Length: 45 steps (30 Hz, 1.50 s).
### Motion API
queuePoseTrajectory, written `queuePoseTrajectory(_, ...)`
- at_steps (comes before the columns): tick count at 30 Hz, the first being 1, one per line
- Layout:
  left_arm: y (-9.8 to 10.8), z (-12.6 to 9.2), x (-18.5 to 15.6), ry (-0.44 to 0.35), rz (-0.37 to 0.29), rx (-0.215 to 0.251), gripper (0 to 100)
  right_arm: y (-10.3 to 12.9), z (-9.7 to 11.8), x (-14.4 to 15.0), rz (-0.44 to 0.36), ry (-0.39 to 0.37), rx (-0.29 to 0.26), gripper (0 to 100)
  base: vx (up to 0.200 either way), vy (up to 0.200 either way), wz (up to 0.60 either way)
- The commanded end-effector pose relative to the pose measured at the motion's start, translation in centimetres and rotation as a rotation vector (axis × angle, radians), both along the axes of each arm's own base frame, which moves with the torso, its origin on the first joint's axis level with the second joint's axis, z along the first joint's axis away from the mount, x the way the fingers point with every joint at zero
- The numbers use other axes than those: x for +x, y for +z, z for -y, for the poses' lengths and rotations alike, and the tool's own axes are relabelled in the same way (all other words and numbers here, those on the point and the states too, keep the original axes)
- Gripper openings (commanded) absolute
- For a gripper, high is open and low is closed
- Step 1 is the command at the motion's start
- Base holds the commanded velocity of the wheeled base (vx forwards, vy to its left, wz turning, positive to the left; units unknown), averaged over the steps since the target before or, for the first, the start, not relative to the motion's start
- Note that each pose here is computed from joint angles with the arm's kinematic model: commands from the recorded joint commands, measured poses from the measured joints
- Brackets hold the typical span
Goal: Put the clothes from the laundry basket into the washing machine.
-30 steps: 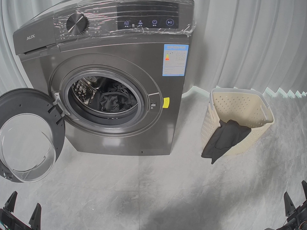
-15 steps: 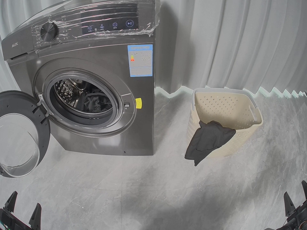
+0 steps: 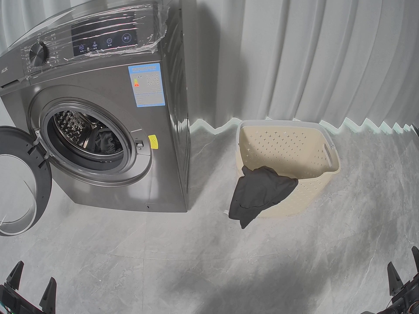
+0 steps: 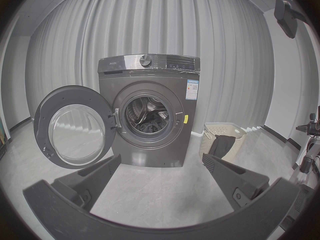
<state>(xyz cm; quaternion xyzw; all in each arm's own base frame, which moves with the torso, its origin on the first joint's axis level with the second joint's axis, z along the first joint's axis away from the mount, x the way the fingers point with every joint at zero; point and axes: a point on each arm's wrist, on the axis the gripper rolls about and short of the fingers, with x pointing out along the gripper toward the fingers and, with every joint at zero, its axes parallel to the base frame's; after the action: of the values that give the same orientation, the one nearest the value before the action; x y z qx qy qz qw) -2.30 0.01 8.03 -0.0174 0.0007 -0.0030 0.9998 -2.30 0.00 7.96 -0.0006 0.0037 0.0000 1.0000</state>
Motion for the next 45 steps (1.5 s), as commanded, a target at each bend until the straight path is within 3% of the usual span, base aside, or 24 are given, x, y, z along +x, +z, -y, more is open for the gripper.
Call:
queuePoseTrajectory(1,-0.5,0.0,0.0,0.0,-0.002,0.001,100,-0.4,0.0,0.0,-0.002,0.0,0.0,100,0.0,0.0,0.0)
queuePoseTrajectory(19,-0.5,0.0,0.0,-0.003,-0.002,0.001,100,-0.3,0.0,0.0,0.009,-0.009,-0.002,100,0.022,0.0,0.0)
queuePoseTrajectory(22,-0.5,0.0,0.0,-0.003,-0.002,-0.003,100,1.5,0.0,-0.4,0.118,0.005,-0.002,100,0.2,0.0,0.0)
queuePoseTrajectory(23,-0.5,0.0,0.0,-0.003,-0.002,-0.002,100,4.1,0.0,-1.3,0.228,0.013,0.023,100,0.2,0.0,0.0)
queuePoseTrajectory(24,-0.5,0.0,0.0,-0.002,-0.002,0.0,100,4.7,0.0,-1.6,0.24,0.021,0.035,100,0.2,0.0,0.0)
queuePoseTrajectory(26,-0.5,0.0,0.0,-0.003,-0.002,0.001,100,5.4,0.0,-1.7,0.201,0.047,0.042,100,0.2,0.0,0.0)
queuePoseTrajectory(28,-0.5,0.0,0.0,-0.002,-0.002,0.001,100,5.8,-0.2,-0.3,0.003,0.142,0.048,100,0.0,0.0,0.0)
queuePoseTrajectory(30,-0.5,0.0,0.0,-0.002,-0.002,0.001,100,6.5,-0.4,1.7,-0.141,0.217,0.065,100,0.0,0.0,0.0)
queuePoseTrajectory(32,-0.5,0.0,0.0,-0.002,-0.002,0.001,100,7.5,-0.6,4.0,-0.229,0.259,0.078,100,0.0,0.0,0.0)
queuePoseTrajectory(34,-0.5,0.0,0.0,-0.002,-0.002,0.003,100,8.3,-0.7,6.0,-0.27,0.281,0.082,100,0.0,0.0,0.0)
queuePoseTrajectory(36,-0.5,0.0,0.0,-0.002,-0.002,0.001,100,8.9,-1.0,10.3,-0.335,0.317,0.086,100,0.0,0.0,0.0)
queuePoseTrajectory(40,-0.5,0.0,0.0,-0.002,0.0,0.009,100,8.4,-2.9,15.4,-0.368,0.41,0.073,100,0.0,0.0,0.0)
queuePoseTrajectory(43,-0.5,0.0,0.0,-0.005,-0.002,0.01,100,8.0,-4.6,17.4,-0.405,0.399,0.066,100,0.0,0.0,0.0)
queuePoseTrajectory(45,-0.5,0.0,0.0,-0.005,-0.002,0.004,100,7.7,-7.1,19.1,-0.459,0.391,0.078,100,0.0,0.0,0.0)
